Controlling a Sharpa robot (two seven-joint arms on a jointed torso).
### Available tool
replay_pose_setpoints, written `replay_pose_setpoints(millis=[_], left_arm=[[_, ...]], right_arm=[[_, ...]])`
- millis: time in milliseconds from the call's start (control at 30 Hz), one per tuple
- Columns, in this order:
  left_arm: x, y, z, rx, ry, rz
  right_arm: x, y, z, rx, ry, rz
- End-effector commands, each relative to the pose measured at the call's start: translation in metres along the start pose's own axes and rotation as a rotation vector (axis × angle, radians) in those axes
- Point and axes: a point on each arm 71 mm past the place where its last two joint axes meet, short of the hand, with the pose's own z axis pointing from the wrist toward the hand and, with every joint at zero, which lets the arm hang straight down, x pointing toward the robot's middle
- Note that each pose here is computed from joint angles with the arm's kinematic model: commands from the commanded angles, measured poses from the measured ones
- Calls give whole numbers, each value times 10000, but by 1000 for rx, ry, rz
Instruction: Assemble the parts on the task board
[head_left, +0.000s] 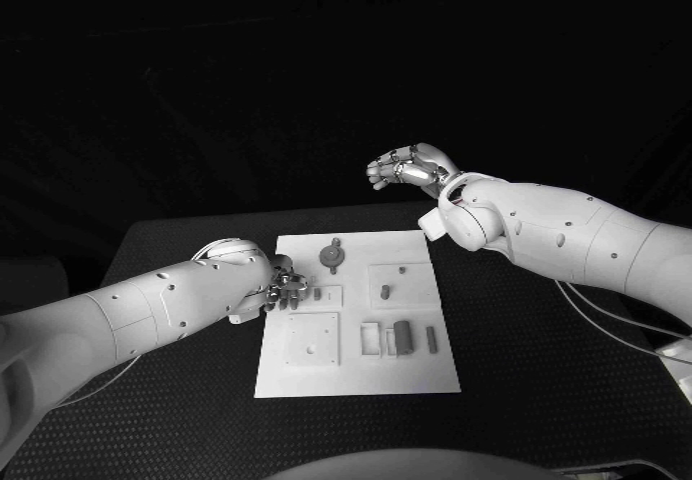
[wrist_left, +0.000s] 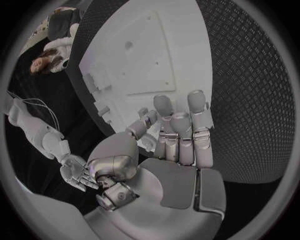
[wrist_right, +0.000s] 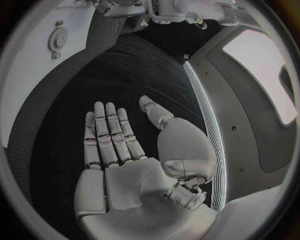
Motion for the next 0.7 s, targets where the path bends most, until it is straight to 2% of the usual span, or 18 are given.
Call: replay_pose_setpoints(millis=[33, 700], left_arm=[[56, -20, 13, 12, 15, -32], [36, 29, 18, -6, 5, -45]], right_arm=[[18, 7, 1, -10, 16, 0], [16, 6, 0, -9, 14, 0]])
